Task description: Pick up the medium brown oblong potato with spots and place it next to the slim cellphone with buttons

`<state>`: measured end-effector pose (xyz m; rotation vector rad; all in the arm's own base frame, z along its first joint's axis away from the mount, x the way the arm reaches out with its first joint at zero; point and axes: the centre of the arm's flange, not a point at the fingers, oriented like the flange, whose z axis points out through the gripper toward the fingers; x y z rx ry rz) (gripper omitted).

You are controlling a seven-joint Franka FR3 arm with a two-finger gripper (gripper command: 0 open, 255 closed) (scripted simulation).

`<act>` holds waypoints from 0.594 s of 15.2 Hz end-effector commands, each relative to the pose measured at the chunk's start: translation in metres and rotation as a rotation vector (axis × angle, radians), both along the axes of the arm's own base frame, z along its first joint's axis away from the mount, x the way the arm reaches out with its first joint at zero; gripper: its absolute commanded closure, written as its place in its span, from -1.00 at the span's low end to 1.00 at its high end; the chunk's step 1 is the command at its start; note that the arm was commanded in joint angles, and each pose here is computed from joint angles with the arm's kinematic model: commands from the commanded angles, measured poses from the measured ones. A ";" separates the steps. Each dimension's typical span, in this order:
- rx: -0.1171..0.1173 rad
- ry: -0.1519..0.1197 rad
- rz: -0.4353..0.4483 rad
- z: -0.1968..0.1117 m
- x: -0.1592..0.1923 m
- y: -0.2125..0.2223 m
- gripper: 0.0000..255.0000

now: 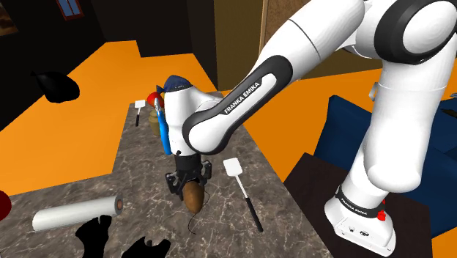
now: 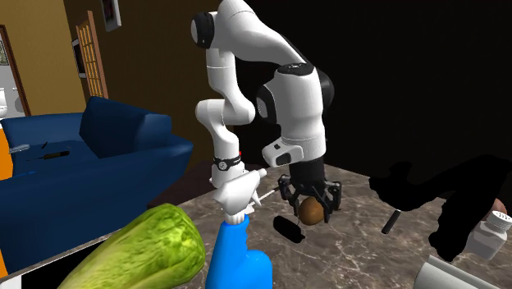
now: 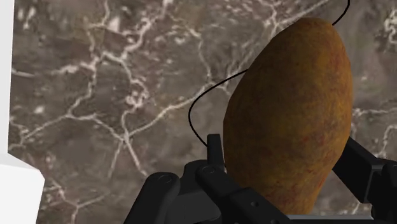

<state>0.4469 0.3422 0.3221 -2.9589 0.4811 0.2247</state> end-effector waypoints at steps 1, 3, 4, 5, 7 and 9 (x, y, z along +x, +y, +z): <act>-0.002 0.005 0.002 -0.003 -0.002 -0.001 1.00; -0.002 0.005 0.002 0.008 -0.002 -0.001 1.00; -0.002 0.005 0.002 0.013 -0.002 -0.001 1.00; -0.002 0.005 0.002 0.018 -0.002 -0.001 1.00; -0.002 0.005 0.002 0.029 -0.002 -0.001 1.00; -0.002 0.005 0.002 0.039 -0.002 -0.001 1.00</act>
